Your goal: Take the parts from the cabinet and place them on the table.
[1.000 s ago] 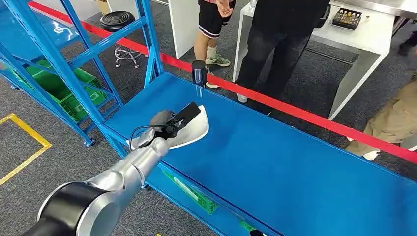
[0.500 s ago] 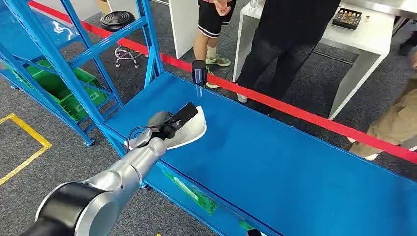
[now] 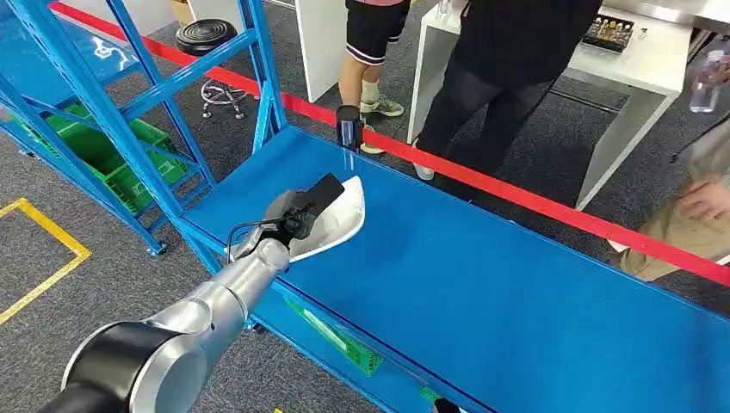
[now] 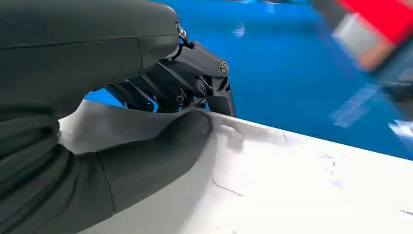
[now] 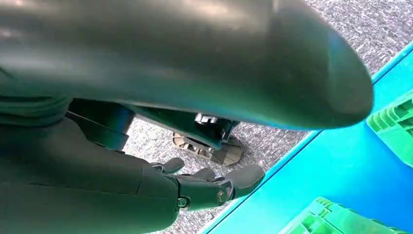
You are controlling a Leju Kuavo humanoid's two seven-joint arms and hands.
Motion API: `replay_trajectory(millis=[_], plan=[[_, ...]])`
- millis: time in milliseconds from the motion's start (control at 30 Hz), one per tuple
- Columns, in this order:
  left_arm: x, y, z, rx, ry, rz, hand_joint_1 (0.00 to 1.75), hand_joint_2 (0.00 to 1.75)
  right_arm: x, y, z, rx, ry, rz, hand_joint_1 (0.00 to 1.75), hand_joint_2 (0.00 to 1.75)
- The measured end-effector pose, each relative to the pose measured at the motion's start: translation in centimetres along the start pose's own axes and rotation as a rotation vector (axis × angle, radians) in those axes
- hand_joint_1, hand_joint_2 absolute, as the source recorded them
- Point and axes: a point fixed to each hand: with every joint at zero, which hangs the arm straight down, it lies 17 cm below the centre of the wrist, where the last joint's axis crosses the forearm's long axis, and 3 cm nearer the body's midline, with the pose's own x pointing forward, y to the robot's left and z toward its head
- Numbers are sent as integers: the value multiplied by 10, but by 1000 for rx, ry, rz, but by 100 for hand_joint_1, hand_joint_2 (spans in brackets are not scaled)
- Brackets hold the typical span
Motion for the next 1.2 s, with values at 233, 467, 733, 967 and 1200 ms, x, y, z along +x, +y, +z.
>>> replay_trajectory(millis=[233,467,733,967,1200], plan=[[59,-30,10,-101,-222,184,175,175,2,-6,-1,-23,-2,-28,0,0],[111,-48,32,-164,-368,583,175,175,-3,-31,-3,-103,-5,-43,0,0],[157,-96,76,-291,-506,706,175,175,-13,-81,0,-250,-41,-143,0,0],[179,-114,105,-355,-585,752,175,175,-28,-90,4,-286,-23,-127,0,0],[198,-128,133,-404,-645,773,175,175,-23,-94,3,-298,-34,-128,0,0]])
